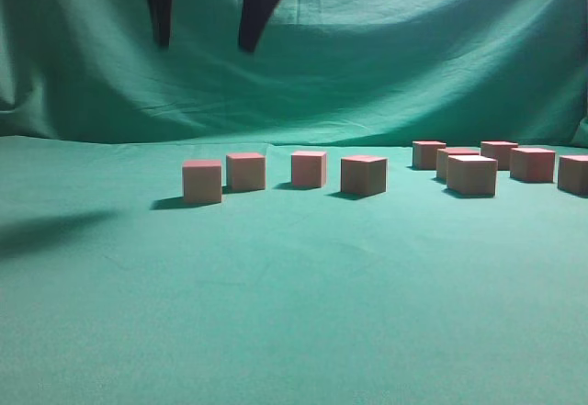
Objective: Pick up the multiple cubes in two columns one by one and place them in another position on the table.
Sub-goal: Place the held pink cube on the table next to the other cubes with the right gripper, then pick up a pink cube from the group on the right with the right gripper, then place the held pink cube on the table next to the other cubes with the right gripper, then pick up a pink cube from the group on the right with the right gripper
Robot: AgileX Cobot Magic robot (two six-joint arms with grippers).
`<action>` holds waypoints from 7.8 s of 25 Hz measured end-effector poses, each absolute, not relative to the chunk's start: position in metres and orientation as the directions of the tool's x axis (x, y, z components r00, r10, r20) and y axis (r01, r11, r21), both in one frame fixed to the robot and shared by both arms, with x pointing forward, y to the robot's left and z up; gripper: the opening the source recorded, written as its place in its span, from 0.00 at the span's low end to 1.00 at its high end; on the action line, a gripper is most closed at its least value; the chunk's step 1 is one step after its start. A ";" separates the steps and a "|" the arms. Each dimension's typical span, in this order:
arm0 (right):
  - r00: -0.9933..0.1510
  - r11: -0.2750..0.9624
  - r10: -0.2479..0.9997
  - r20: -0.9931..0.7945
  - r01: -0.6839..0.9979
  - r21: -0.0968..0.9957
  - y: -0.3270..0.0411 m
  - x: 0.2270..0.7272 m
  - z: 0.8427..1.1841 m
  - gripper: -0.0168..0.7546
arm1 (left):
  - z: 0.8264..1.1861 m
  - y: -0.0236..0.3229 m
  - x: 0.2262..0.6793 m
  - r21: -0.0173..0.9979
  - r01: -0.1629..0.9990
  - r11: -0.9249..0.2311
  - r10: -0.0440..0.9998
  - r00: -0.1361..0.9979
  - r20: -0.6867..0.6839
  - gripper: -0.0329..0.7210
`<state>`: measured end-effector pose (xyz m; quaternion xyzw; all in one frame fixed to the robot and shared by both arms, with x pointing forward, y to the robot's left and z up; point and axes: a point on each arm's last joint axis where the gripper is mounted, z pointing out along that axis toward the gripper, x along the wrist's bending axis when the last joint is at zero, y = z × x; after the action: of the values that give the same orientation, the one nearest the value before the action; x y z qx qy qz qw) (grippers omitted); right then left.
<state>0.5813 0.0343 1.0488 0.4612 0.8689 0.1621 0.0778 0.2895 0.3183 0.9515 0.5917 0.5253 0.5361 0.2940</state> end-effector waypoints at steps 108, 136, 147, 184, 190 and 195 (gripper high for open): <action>-0.772 0.717 0.635 -0.006 0.587 0.377 0.002 0.531 0.934 0.36 | 0.951 0.318 0.290 0.911 0.306 -0.275 0.937 -0.127 0.326 0.04; -0.785 0.768 0.613 -0.087 0.567 0.297 0.008 0.549 1.063 0.83 | 0.951 0.318 0.290 0.911 0.306 -0.275 0.937 -0.127 0.326 0.04; -0.619 0.586 0.775 -0.126 0.630 0.510 -0.082 0.551 1.166 0.77 | 0.951 0.318 0.290 0.911 0.306 -0.275 0.937 -0.127 0.326 0.04; -0.092 0.064 0.993 0.068 0.938 0.341 -0.270 0.615 0.938 0.55 | 0.951 0.318 0.290 0.911 0.306 -0.275 0.937 -0.127 0.326 0.04; -0.092 0.064 0.993 0.068 0.940 0.335 -0.270 0.615 0.937 0.36 | 0.951 0.318 0.290 0.911 0.306 -0.275 0.937 -0.127 0.326 0.04; -0.076 0.038 0.990 0.119 0.953 0.299 -0.267 0.602 0.960 0.36 | 0.951 0.318 0.290 0.911 0.306 -0.275 0.937 -0.127 0.326 0.04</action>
<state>0.6018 -0.2672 0.9603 0.6770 0.7177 0.1516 0.0602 0.2895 0.3183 0.9515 0.5917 0.5253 0.5361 0.2940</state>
